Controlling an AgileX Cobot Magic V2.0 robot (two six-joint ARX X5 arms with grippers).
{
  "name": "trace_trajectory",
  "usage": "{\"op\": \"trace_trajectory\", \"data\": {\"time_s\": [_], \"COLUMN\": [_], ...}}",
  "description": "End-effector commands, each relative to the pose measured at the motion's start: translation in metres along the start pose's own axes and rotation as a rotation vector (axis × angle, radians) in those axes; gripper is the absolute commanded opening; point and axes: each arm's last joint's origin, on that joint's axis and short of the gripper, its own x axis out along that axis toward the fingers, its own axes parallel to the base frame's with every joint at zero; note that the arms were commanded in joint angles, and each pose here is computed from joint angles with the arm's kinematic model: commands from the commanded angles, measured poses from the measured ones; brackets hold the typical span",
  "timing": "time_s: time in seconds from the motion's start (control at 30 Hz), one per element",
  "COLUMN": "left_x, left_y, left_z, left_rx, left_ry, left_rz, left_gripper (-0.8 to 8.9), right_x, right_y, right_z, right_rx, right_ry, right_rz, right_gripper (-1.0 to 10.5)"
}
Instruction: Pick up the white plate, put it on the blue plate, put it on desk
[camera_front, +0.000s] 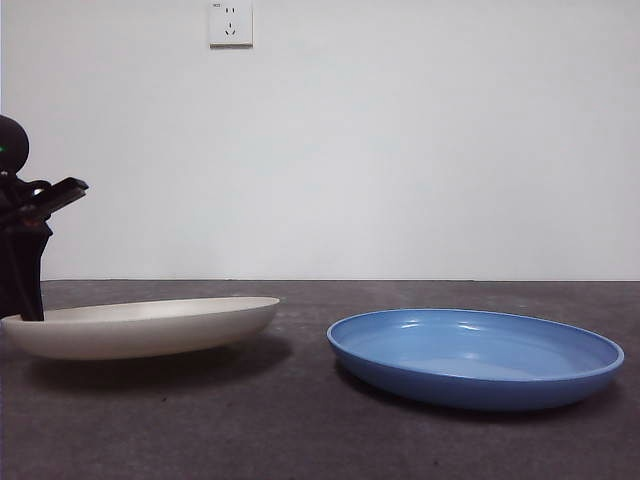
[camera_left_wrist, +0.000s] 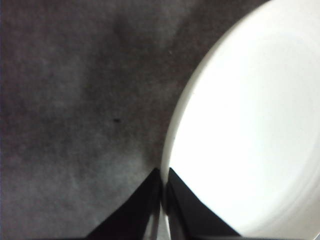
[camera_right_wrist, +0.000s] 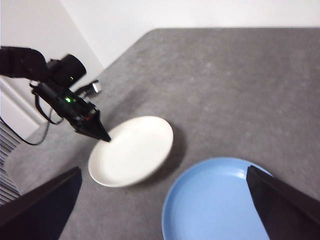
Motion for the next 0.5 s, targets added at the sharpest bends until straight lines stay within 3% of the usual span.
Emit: {"op": "trace_trajectory", "data": {"time_s": [0.03,0.27,0.5], "left_x": [-0.002,-0.004,0.0], "left_y": [-0.012,-0.069,-0.15], "left_z": [0.008,0.012,0.008], "left_rx": [0.019,0.112,0.278], "left_ry": [0.005,0.03,-0.017], "left_rz": [-0.004,-0.016,-0.067], "left_gripper": [0.11,0.11,0.11], "right_x": [-0.01,-0.034,-0.056], "right_y": [0.007,0.021,0.034], "right_z": [0.007,0.009,0.007], "right_rx": [-0.036,-0.067,-0.073], "right_ry": [-0.023,-0.018,0.002], "right_rz": [-0.043,-0.127,-0.168], "right_gripper": [5.6,5.6,5.6]}}
